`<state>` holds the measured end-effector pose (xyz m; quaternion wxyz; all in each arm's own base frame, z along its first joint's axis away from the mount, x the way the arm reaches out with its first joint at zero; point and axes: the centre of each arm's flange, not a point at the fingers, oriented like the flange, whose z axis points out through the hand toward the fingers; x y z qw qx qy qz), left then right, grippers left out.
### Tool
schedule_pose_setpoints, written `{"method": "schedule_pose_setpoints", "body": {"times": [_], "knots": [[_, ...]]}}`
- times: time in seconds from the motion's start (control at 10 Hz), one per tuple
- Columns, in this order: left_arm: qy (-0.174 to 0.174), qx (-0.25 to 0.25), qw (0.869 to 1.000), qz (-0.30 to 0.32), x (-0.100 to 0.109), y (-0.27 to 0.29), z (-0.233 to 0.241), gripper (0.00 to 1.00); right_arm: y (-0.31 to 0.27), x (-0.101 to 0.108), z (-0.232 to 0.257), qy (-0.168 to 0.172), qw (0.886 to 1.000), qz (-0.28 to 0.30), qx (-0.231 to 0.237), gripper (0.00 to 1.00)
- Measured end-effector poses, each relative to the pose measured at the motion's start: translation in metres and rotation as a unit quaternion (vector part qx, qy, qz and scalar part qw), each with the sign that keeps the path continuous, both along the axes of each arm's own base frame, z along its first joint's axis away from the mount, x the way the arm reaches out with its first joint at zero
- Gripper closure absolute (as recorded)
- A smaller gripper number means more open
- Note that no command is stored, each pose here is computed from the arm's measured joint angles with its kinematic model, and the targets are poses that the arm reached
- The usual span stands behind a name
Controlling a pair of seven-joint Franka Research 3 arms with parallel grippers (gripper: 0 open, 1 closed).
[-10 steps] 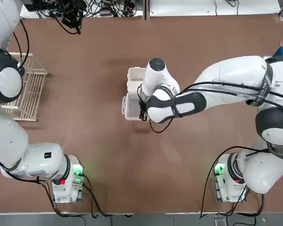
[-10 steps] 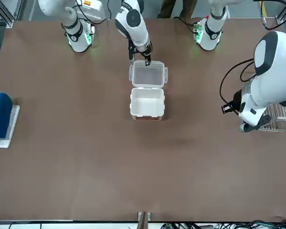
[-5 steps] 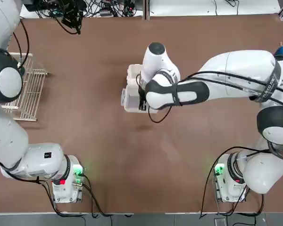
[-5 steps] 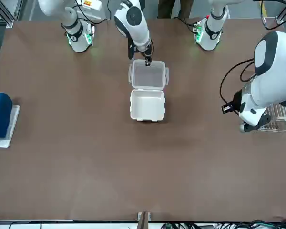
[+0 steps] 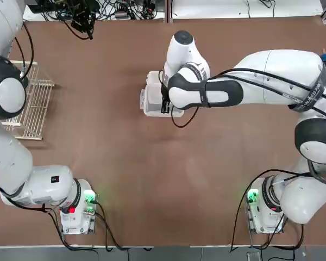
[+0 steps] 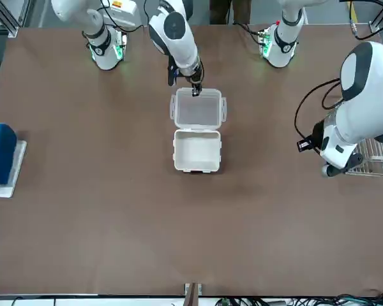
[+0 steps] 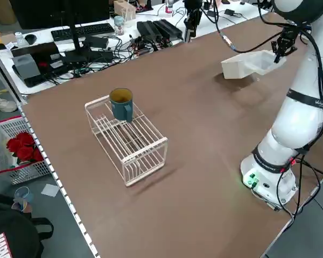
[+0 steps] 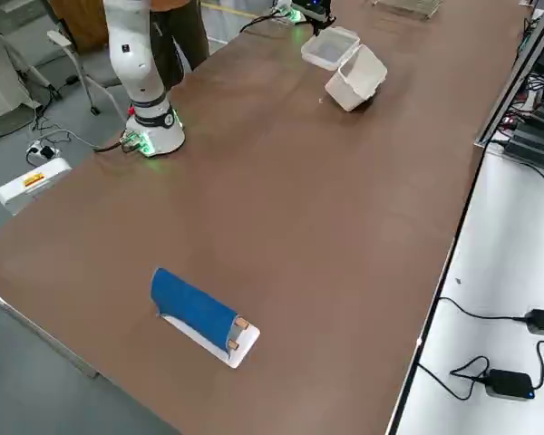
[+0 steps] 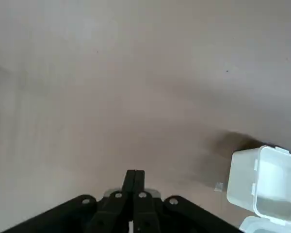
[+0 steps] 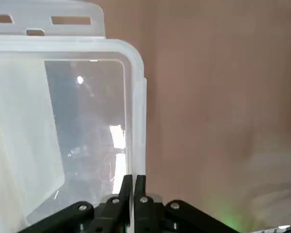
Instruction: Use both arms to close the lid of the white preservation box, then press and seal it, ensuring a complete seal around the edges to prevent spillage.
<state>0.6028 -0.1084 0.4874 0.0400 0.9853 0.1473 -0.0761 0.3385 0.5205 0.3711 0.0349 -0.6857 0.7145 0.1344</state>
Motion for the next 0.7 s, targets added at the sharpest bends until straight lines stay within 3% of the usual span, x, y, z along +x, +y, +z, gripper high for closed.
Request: {"method": "schedule_pose_setpoints", "body": {"times": [0.7], "knots": [[0.000,-0.001,1.000,-0.004,0.000,0.000,0.000,0.97,0.007,-0.011,0.012,0.001,1.000,0.008,0.004,0.95]]}}
